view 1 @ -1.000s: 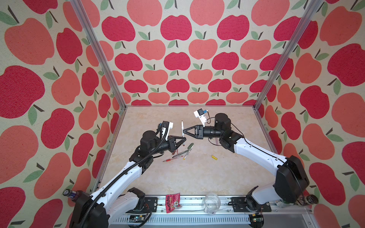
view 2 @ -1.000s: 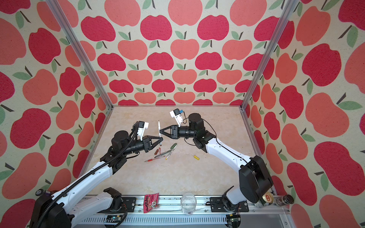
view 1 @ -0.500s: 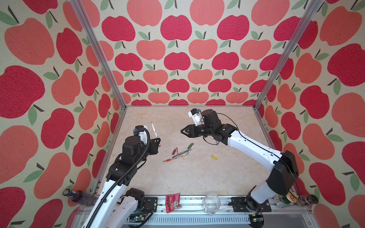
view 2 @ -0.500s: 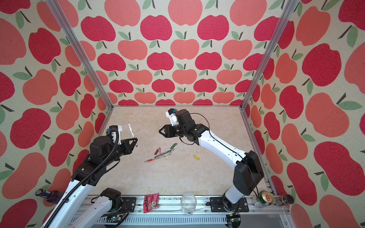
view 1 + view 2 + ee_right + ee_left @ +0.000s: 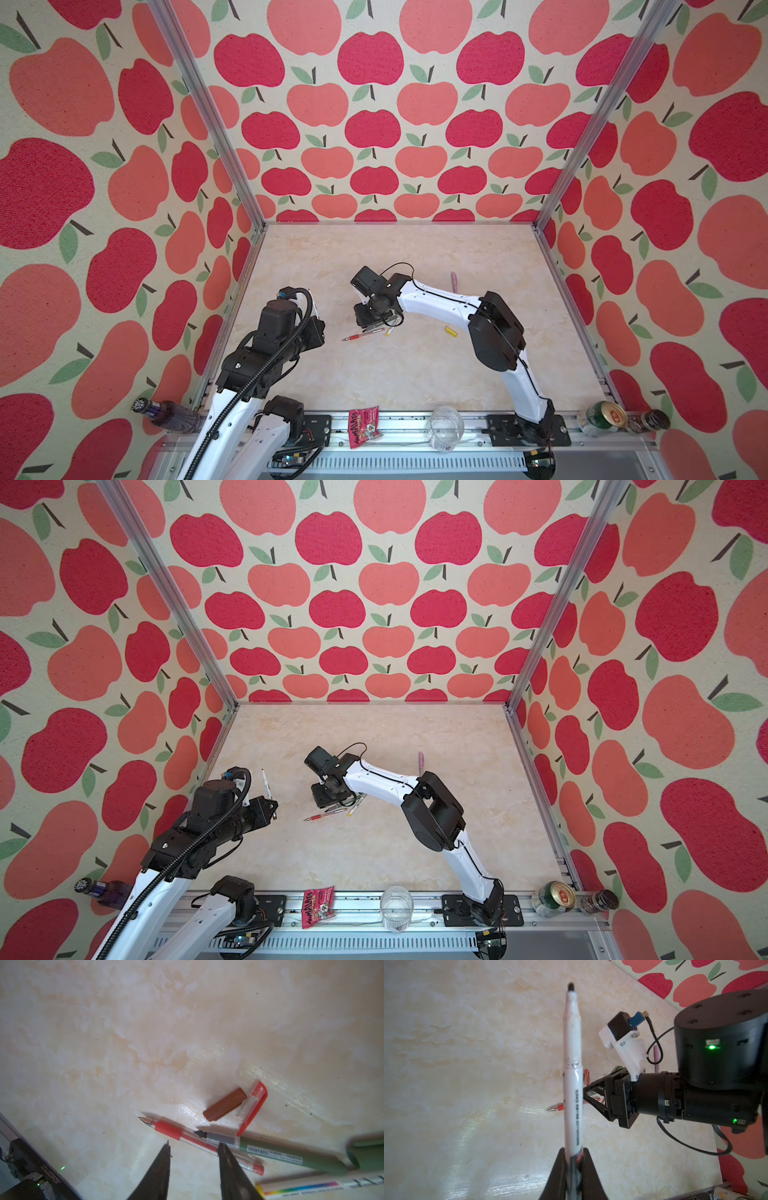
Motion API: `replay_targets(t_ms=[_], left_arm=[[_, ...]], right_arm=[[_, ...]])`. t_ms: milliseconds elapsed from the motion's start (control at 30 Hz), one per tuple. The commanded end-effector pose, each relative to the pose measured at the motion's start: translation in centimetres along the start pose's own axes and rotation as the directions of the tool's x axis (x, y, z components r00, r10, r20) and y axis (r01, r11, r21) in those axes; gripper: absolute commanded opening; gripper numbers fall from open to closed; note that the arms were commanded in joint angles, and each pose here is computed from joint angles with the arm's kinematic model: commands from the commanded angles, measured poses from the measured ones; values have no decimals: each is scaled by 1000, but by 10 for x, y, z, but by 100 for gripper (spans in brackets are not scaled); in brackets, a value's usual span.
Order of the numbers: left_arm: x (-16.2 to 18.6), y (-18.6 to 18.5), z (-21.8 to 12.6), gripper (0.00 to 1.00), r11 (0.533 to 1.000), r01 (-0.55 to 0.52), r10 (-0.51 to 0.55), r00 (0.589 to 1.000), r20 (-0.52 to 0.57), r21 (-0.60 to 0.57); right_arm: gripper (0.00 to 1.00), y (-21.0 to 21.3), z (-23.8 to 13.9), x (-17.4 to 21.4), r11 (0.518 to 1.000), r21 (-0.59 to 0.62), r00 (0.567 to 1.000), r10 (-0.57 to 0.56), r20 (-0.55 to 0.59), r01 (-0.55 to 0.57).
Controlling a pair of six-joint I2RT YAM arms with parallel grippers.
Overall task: Insert the pens into the pen caps
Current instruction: 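Move the right gripper over the brown cap in the pile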
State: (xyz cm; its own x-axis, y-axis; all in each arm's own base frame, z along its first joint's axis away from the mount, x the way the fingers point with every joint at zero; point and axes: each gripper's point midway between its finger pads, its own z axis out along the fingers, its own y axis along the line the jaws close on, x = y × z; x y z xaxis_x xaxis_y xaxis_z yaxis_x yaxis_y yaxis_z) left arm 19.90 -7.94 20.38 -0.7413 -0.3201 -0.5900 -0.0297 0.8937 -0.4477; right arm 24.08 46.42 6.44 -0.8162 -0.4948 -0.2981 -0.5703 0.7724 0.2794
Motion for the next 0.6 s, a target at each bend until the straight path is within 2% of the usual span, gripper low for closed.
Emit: replay_targets(t_ms=[0, 200, 567], left_arm=[[11, 5, 2, 0, 1000, 12, -12, 999, -32, -3], [12, 2, 6, 0, 1000, 6, -6, 999, -38, 14], [9, 3, 9, 0, 1000, -5, 5, 1000, -30, 10]], right_arm=[[42, -7, 2, -2, 999, 47, 1000, -13, -25, 14], [50, -5, 16, 3, 1000, 24, 998, 5, -62, -4], [52, 2, 28, 9, 999, -22, 995, 40, -89, -42]])
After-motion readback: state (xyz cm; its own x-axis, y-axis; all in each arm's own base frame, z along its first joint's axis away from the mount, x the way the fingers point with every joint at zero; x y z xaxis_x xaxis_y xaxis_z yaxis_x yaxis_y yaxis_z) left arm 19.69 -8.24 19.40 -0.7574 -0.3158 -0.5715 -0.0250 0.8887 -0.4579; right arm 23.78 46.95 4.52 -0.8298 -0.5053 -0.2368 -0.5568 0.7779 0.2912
